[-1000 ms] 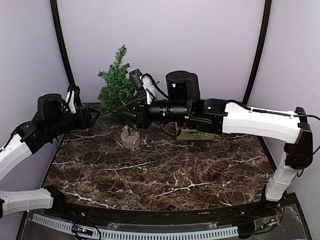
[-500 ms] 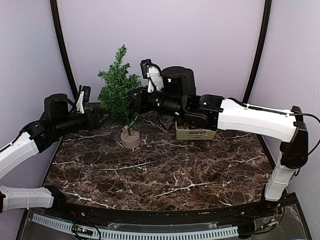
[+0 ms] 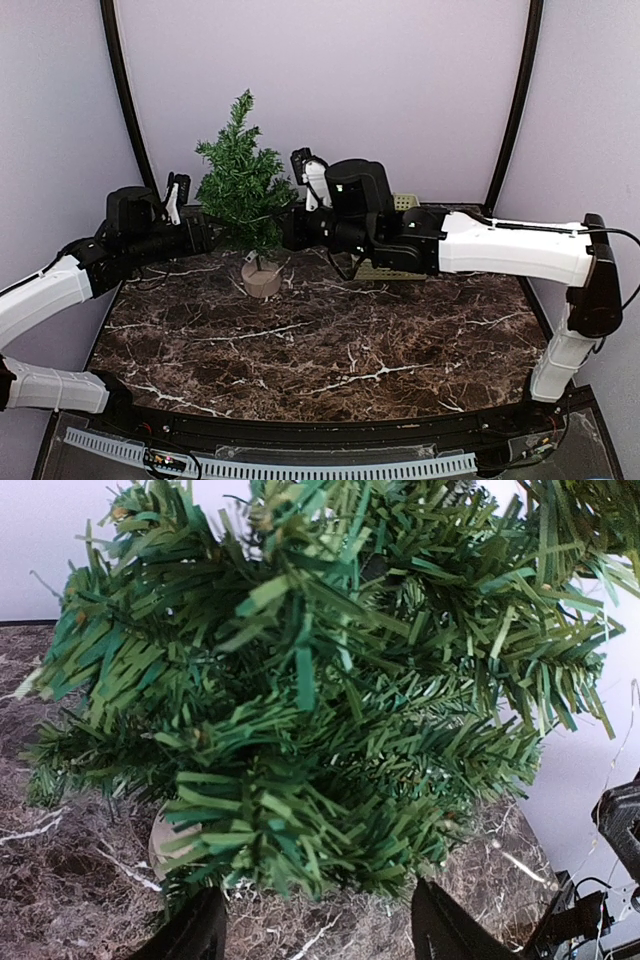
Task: Decorate the small christmas tree
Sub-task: Wrap the side of the string light in the gap of the branches.
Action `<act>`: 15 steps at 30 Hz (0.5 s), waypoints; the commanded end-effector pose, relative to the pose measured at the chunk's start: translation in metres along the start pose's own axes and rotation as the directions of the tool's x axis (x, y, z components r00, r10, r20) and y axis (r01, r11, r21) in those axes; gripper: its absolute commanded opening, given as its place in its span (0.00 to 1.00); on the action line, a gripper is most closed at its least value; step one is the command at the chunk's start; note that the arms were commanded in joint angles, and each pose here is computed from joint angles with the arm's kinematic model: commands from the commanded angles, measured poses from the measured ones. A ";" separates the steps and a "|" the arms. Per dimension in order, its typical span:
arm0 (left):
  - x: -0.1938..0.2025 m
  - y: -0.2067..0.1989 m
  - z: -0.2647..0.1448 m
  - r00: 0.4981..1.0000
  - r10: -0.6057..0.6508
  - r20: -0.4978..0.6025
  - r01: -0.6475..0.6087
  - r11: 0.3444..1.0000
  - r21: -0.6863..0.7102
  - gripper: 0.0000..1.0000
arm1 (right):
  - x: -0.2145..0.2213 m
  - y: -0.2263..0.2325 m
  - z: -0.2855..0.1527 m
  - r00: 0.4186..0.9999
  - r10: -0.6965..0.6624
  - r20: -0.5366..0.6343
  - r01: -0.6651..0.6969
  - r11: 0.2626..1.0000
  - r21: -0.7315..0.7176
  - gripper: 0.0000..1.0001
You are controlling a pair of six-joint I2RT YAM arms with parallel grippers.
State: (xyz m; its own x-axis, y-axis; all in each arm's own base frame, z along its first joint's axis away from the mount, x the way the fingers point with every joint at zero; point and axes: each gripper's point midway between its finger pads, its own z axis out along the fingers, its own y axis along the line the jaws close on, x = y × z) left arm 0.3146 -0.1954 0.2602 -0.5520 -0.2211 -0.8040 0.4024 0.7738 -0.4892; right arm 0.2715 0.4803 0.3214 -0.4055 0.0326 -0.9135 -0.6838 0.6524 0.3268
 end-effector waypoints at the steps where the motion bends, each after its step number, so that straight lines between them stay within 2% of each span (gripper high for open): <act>1: -0.021 -0.005 -0.004 0.997 -0.009 0.073 0.010 1.000 -0.002 0.66 | -0.022 0.005 -0.021 0.998 0.030 0.059 -0.028 0.999 -0.032 0.00; 12: -0.023 -0.011 0.007 0.998 -0.009 0.069 0.006 0.999 0.036 0.71 | -0.007 -0.002 -0.020 0.999 0.032 0.025 -0.032 0.999 -0.013 0.00; 14: -0.023 -0.009 0.007 0.998 -0.008 0.067 0.007 1.000 0.025 0.67 | -0.005 -0.002 -0.020 0.999 0.034 0.021 -0.034 0.999 -0.015 0.00; 15: -0.021 -0.006 0.006 0.998 -0.010 0.062 0.009 1.000 0.013 0.60 | -0.003 -0.003 -0.021 0.999 0.035 0.017 -0.034 0.999 -0.014 0.00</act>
State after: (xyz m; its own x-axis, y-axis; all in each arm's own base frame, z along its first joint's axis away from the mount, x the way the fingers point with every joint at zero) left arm 0.3253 -0.1990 0.2590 -0.5487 -0.2499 -0.7978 0.3884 0.7689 -0.5080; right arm 0.2651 0.4683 0.3148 -0.4234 0.0265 -0.9055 -0.6770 0.6549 0.3358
